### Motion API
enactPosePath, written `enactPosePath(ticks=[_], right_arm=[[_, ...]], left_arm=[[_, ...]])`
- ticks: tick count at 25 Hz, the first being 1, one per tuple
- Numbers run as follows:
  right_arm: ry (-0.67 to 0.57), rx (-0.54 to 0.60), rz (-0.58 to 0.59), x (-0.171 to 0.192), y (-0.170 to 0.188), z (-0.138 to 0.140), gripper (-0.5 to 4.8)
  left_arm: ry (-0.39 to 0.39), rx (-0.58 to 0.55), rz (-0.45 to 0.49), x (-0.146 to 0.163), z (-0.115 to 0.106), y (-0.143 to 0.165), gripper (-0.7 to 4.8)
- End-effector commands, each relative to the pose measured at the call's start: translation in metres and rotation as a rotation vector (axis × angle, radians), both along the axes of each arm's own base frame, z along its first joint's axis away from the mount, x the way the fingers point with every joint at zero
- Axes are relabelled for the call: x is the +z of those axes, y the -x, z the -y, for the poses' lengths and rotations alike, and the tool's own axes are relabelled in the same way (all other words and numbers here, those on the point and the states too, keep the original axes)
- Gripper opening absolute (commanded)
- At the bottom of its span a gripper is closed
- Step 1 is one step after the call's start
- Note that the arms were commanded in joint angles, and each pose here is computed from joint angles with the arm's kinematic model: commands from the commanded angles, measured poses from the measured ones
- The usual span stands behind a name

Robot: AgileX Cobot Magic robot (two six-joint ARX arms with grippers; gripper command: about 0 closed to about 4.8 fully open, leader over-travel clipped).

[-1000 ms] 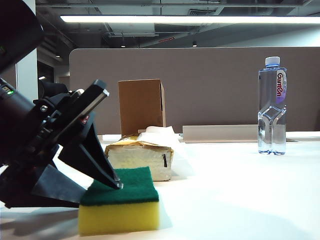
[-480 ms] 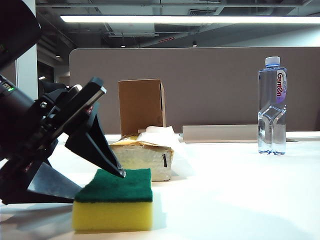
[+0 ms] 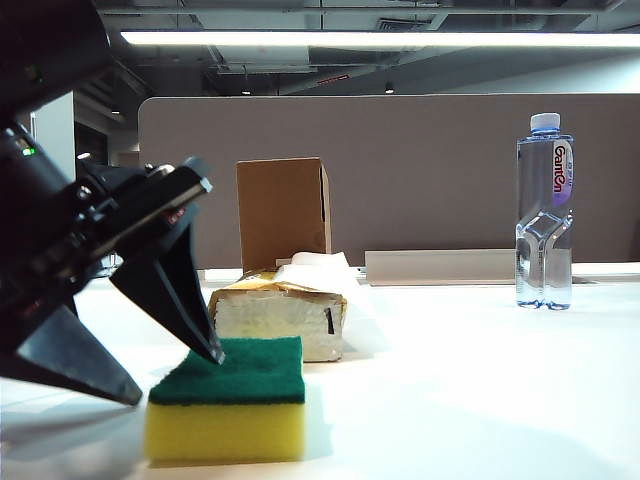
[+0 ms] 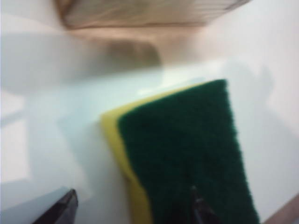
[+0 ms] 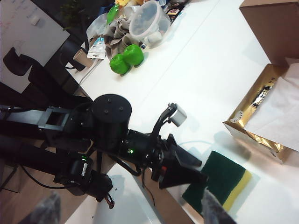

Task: Move the sponge from left to right to wipe the table, avoiding obstacles on the table, and finally reaching the bottle of mineral water.

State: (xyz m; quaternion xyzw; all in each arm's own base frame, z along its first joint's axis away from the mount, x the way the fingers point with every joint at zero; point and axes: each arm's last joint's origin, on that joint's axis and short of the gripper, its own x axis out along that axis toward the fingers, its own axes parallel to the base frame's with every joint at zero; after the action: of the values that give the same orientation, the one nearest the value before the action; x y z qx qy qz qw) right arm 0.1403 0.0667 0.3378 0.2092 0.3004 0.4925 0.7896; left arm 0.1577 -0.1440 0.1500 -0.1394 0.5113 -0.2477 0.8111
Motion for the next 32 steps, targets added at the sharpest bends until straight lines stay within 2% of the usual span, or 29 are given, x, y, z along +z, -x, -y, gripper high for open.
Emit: enactPosePath(ticks=[1,7,15,17,19,22,25,28,30,32], right_arm=[[-0.006,0.011,0.020,0.003,0.001,0.000,3.87],[-0.006,0.011,0.020,0.002,0.001,0.000,3.87],[-0.004,0.012,0.028,0.003,0.001,0.000,3.87],[-0.003,0.012,0.027,0.002,0.001,0.000,3.87],[0.001,0.012,0.013,0.001,0.001,0.000,3.87],[0.021,0.010,-0.049,-0.004,0.003,0.001,3.87],[0.028,0.009,-0.071,-0.006,0.004,0.001,3.87],[0.029,0.010,-0.074,-0.006,0.004,0.001,3.87],[0.033,0.009,-0.085,-0.007,0.005,0.001,3.87],[0.036,0.005,-0.090,-0.007,0.005,0.001,3.87]], left_arm=[[-0.020,0.002,0.054,0.017,-0.003,-0.004,3.11],[0.021,0.059,0.162,0.044,-0.025,-0.005,3.11],[-0.044,0.167,0.353,0.072,-0.077,-0.001,3.11],[-0.059,0.172,0.374,0.076,-0.083,0.002,3.11],[-0.103,0.139,0.380,0.084,-0.088,0.010,3.11],[-0.176,0.061,0.330,0.109,-0.092,0.023,3.12],[-0.210,0.022,0.318,0.130,-0.095,0.030,3.12],[-0.268,-0.042,0.349,0.155,-0.098,0.038,3.12],[-0.350,-0.050,0.398,0.165,-0.101,0.040,3.12],[-0.402,-0.040,0.421,0.168,-0.103,0.041,3.11]])
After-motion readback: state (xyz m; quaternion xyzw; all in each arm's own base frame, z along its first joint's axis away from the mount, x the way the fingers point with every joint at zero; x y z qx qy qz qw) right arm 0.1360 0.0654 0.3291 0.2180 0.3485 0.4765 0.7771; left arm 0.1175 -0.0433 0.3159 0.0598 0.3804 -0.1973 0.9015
